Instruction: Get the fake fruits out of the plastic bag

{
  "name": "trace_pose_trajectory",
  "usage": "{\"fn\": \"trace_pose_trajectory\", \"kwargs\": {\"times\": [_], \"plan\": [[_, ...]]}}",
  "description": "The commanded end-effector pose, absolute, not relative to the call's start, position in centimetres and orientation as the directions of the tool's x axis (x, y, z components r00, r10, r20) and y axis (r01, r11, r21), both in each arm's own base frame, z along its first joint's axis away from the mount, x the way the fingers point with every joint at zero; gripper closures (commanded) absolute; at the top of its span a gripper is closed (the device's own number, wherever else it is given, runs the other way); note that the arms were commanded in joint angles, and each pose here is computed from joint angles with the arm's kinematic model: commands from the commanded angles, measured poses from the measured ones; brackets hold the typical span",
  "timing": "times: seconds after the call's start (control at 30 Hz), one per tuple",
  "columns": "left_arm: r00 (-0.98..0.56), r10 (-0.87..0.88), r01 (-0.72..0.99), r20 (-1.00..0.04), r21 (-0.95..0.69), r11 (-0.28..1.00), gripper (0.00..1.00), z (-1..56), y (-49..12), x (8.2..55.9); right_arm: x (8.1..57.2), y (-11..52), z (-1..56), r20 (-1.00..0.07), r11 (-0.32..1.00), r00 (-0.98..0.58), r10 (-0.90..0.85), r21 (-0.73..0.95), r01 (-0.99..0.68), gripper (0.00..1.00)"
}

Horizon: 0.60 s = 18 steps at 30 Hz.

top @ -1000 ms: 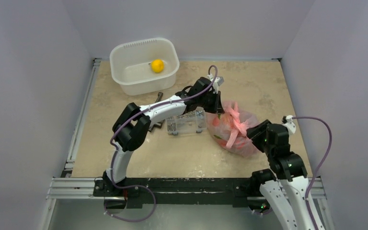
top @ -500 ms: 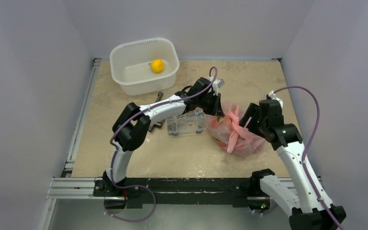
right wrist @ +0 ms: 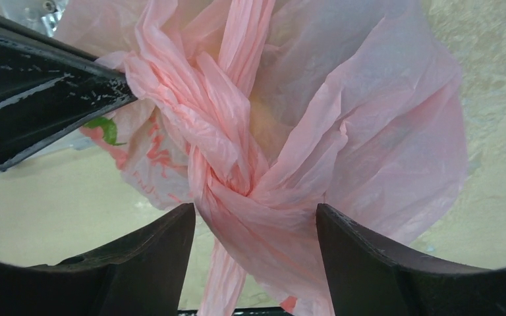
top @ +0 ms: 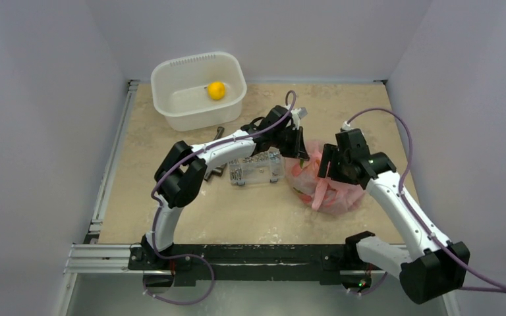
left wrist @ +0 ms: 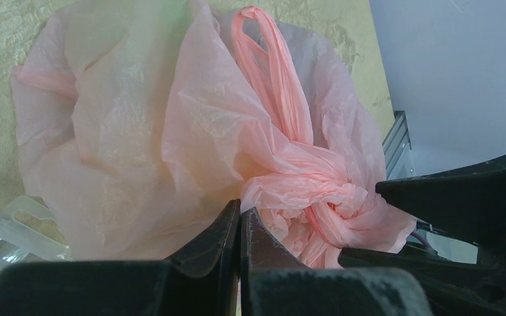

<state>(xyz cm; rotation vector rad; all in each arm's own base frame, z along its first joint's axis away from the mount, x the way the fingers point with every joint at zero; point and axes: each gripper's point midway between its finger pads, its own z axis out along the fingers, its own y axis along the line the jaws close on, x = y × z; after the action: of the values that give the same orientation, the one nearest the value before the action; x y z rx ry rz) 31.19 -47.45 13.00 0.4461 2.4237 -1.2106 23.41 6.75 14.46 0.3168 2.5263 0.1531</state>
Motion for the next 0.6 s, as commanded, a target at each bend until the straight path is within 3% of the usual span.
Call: {"fn": "trace_pose_trajectory", "kwargs": {"times": [0.0,0.27,0.43,0.57], "plan": [[-0.863,0.070,0.457,-0.500,-0.714,0.530,1.00,15.8,-48.3,31.6,24.3,5.5,15.7,-0.582,0.982,-0.796,0.168,0.027,0.188,0.34],[-0.870,0.075,0.451,-0.488,-0.724,0.522,1.00,15.6,-48.7,31.6,24.9,8.2,15.5,-0.596,0.974,-0.802,0.021,-0.168,0.149,0.41],[-0.873,0.071,0.441,-0.482,-0.721,0.534,1.00,15.3,-48.5,31.6,26.0,7.3,16.7,-0.652,0.942,-0.757,0.035,-0.230,0.242,0.64],[-0.876,0.053,0.433,-0.480,-0.732,0.527,1.00,15.6,-48.5,31.7,25.8,7.7,17.5,-0.691,0.945,-0.709,0.142,-0.120,0.306,0.98]]}}
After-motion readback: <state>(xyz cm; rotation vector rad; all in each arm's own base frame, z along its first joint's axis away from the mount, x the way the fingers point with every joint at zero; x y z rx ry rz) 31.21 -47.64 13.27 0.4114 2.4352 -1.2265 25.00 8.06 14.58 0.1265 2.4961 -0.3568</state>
